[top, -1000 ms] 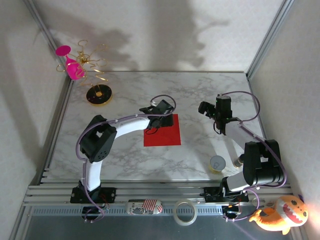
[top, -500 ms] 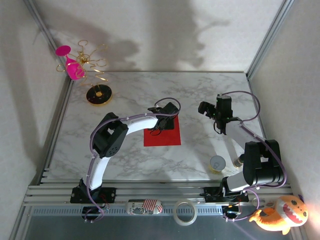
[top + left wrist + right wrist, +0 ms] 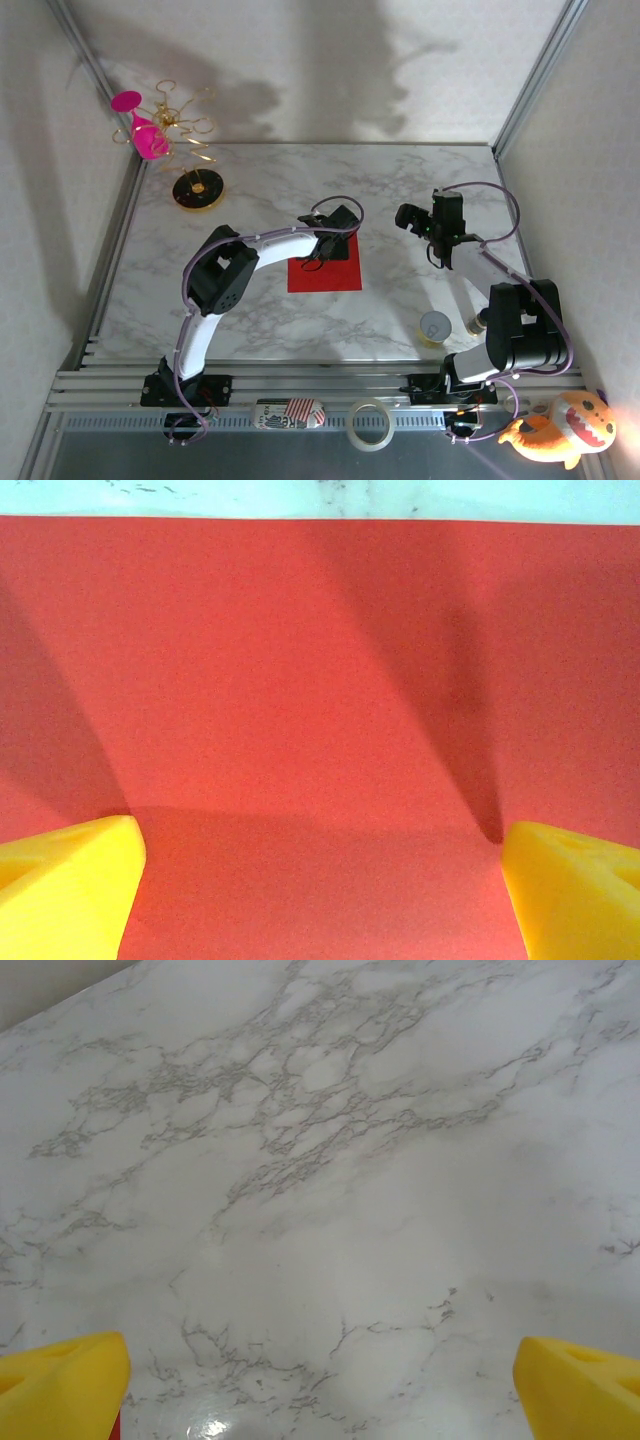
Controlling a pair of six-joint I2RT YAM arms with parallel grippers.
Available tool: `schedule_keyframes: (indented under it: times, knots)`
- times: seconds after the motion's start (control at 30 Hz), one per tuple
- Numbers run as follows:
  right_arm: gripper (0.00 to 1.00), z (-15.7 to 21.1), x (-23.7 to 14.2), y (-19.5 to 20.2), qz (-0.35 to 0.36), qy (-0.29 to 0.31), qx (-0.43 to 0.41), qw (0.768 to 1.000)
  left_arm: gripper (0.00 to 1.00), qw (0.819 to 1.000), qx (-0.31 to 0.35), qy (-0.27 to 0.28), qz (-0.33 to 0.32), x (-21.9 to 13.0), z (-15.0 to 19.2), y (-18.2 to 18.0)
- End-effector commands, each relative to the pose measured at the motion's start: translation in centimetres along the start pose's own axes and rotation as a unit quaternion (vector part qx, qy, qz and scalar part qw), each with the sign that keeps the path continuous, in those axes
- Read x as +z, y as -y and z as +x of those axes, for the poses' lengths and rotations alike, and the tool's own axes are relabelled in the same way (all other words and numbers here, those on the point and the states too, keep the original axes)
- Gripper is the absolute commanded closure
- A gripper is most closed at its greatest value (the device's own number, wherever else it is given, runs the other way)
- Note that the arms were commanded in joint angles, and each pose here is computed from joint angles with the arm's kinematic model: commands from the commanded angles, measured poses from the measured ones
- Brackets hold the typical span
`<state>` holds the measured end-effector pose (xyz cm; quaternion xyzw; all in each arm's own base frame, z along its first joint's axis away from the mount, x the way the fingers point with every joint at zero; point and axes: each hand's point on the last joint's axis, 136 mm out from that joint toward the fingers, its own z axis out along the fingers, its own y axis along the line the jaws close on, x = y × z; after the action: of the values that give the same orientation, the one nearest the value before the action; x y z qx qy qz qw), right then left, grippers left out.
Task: Fold a paper plane with a square sheet of paper (pick it up from the middle)
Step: First fold the square sheet of paper in half at the center of the table.
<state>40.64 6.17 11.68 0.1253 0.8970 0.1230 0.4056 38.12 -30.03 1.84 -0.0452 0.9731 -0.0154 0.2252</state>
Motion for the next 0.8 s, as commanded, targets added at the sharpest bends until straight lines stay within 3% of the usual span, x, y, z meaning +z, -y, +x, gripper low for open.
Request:
schedule_keyframes:
  times: [0.0, 0.17, 0.3, 0.77]
  knots:
    - [0.01, -1.4, -0.6, -0.8, -0.012, 0.013, -0.003, 1.000, 0.08, 0.998, 0.030, -0.033, -0.038, 1.6, 2.8, -1.4]
    - [0.01, -1.4, -0.7, -0.9, -0.015, 0.011, -0.003, 1.000, 0.09, 0.998, 0.042, 0.003, -0.037, -1.0, 0.0, -0.6]
    - [0.01, -1.3, -0.6, -0.9, -0.015, 0.010, -0.003, 1.000, 0.06, 0.999, 0.035, 0.007, -0.014, -2.2, -0.3, 0.5]
    - [0.01, -0.9, -0.1, -0.8, -0.014, 0.000, -0.004, 1.000, 0.08, 0.998, 0.034, -0.025, -0.036, 0.9, 2.7, -0.6]
